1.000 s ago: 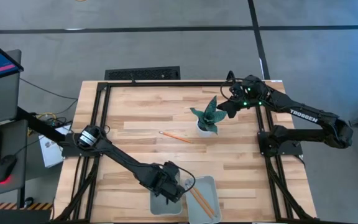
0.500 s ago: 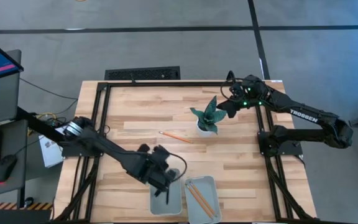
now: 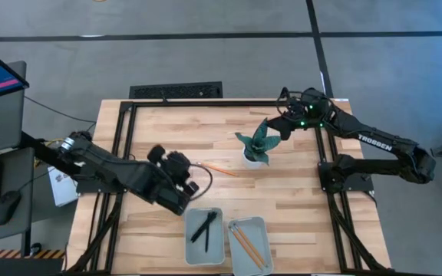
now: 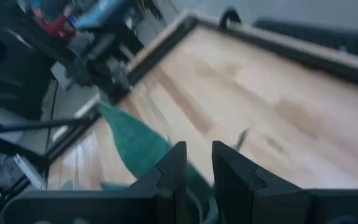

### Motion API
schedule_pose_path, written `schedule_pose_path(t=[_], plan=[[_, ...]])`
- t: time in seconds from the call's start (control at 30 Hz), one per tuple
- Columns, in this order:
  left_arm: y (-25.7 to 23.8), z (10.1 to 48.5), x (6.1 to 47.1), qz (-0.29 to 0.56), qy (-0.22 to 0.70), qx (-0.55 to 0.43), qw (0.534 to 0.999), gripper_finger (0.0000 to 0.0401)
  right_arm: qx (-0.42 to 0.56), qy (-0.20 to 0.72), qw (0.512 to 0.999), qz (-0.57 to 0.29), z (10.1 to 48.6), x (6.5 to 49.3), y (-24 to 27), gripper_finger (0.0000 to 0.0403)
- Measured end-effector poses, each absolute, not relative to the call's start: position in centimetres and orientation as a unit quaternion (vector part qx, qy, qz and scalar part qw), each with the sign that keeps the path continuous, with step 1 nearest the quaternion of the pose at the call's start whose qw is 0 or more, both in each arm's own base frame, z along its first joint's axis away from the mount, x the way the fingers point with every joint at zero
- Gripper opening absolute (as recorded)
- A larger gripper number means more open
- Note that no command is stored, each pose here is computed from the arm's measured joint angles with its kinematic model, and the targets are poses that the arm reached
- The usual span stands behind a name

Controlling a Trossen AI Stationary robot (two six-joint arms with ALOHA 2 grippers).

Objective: Sort pens & pencils
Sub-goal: Put the pencil into the right gray bin

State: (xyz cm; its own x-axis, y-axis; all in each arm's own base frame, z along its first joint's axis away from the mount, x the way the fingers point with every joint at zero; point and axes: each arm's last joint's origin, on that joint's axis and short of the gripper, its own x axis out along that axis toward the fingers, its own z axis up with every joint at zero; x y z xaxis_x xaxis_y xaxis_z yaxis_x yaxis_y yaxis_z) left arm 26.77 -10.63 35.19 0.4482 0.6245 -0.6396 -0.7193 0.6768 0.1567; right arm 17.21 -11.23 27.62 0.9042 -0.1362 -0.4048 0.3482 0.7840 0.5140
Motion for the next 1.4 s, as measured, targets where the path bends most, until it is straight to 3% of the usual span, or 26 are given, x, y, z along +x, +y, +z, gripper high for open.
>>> schedule_pose_path(t=[0.27, 0.87, 1.23, 1.4], plan=[[-6.9, 38.1, 24.4, 0.436, 0.306, -0.03, 0.846, 0.0079, 0.256, 0.077, 0.953, -0.14, 30.3, 17.1, -12.6, 0.0098], [-3.4, 41.3, 20.8, 0.484, 0.26, 0.055, 0.834, 0.0079, 0.091, -0.043, 0.994, -0.051, 41.8, 17.3, -9.9, 0.0098], [-2.3, 38.9, 17.5, 0.51, 0.217, 0.047, 0.831, 0.0079, 0.082, -0.035, 0.996, 0.002, 43.3, 20.0, -8.8, 0.0098], [-1.9, 37.1, 17.2, 0.43, 0.211, -0.006, 0.878, 0.0079, 0.069, 0.001, 0.997, 0.019, 44.2, 21.8, -8.5, 0.0098]])
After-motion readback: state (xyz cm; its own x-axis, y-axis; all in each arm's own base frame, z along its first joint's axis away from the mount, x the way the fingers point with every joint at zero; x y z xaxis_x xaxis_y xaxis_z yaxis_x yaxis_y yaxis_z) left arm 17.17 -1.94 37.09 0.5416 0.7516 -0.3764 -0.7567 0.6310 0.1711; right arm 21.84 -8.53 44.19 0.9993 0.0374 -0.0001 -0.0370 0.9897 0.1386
